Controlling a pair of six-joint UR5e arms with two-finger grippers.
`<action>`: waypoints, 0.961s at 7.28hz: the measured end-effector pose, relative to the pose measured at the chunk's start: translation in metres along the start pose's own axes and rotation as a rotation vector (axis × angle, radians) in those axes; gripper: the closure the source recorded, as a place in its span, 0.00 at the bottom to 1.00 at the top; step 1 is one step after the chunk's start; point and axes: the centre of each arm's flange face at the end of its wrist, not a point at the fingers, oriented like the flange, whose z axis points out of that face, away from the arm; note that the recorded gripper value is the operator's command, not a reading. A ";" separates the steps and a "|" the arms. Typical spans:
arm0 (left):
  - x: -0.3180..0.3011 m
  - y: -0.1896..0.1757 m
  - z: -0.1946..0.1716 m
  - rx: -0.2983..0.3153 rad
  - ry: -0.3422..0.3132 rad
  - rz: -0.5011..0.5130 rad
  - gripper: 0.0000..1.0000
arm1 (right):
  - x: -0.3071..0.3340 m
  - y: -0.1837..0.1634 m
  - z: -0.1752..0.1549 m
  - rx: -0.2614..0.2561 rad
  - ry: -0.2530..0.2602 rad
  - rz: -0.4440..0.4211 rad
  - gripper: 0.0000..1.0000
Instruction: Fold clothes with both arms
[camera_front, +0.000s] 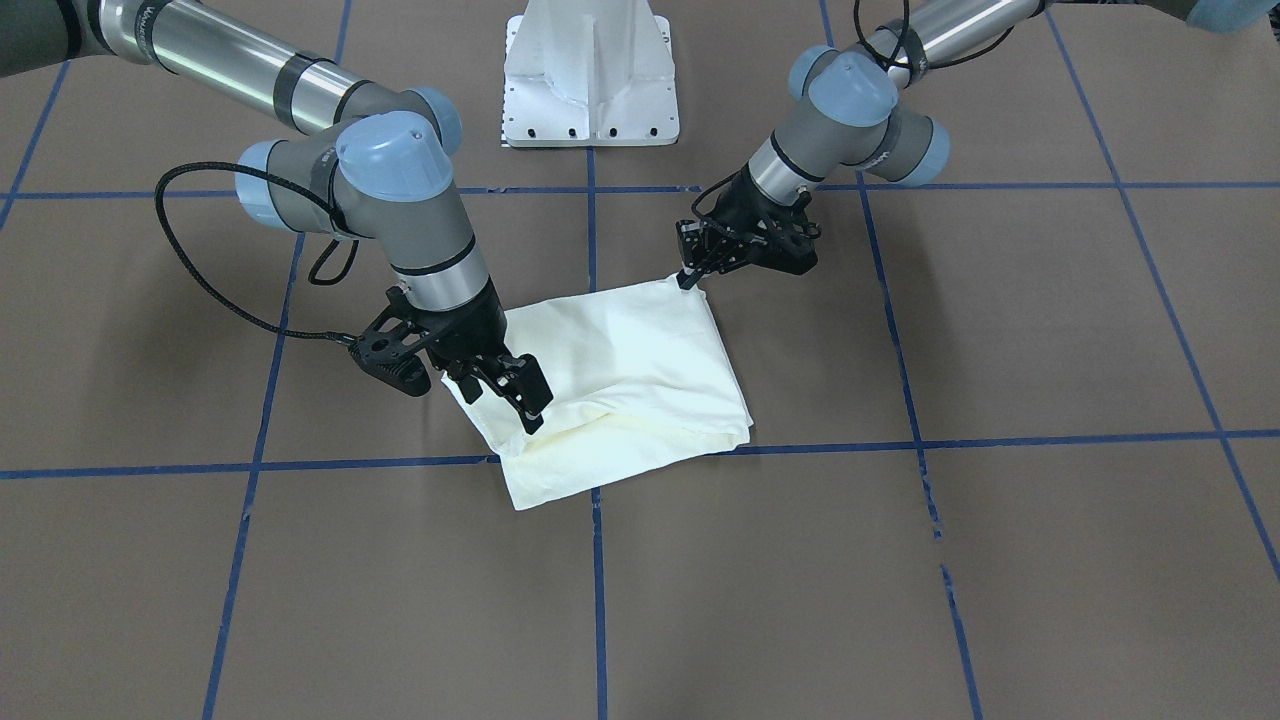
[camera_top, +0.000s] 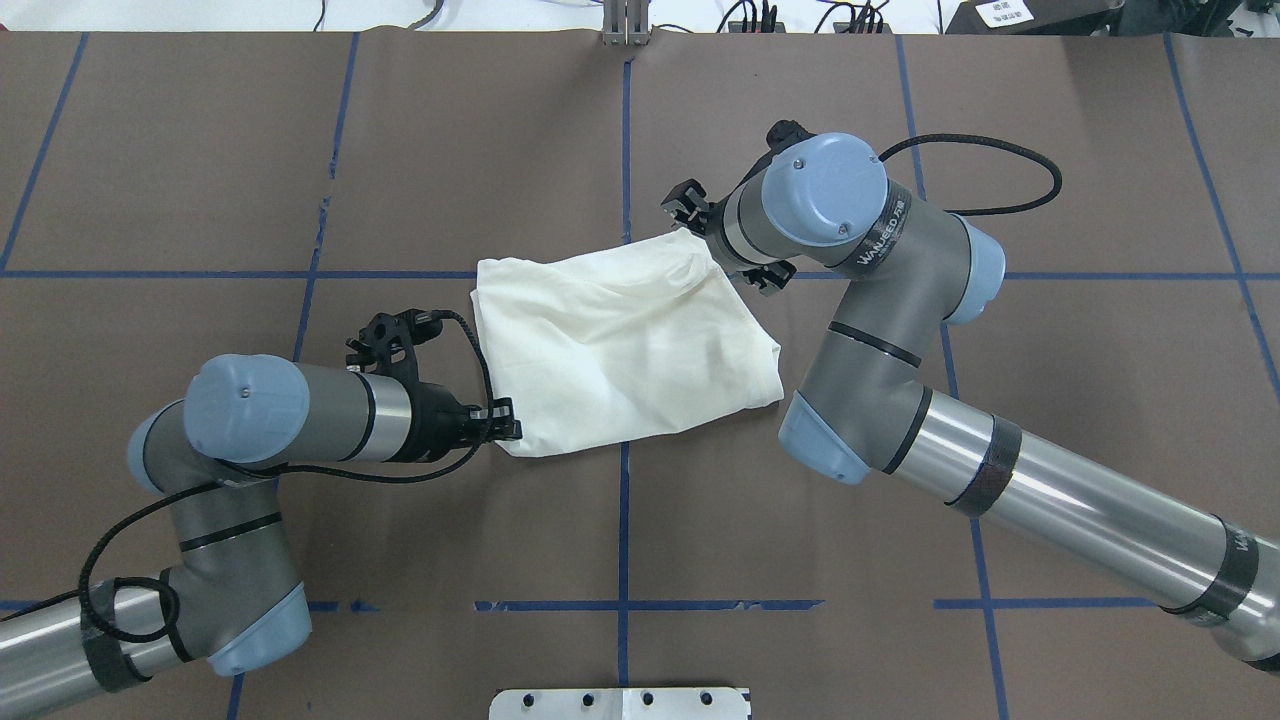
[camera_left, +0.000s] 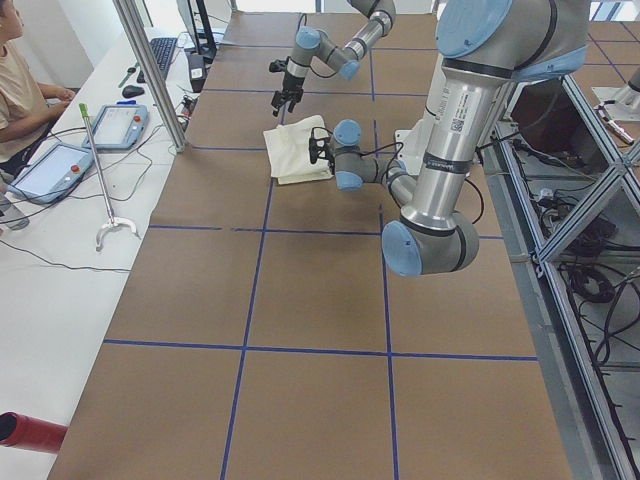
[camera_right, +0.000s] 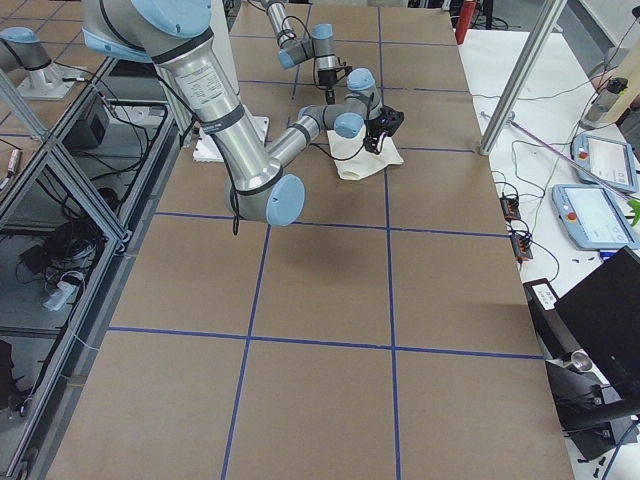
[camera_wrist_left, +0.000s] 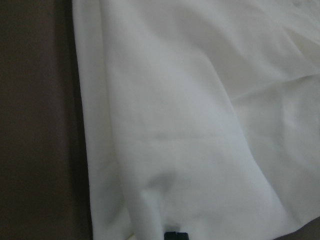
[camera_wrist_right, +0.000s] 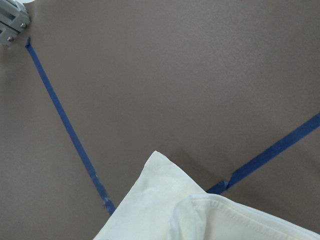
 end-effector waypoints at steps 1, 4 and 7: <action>-0.015 -0.001 -0.011 0.006 -0.013 -0.007 1.00 | 0.002 0.008 0.002 -0.007 0.002 -0.004 0.00; -0.018 -0.014 -0.042 0.042 0.005 -0.013 1.00 | 0.022 0.075 0.019 -0.047 0.031 -0.052 1.00; -0.015 -0.023 -0.052 0.061 0.015 -0.016 1.00 | 0.025 0.088 0.034 -0.038 0.057 -0.154 1.00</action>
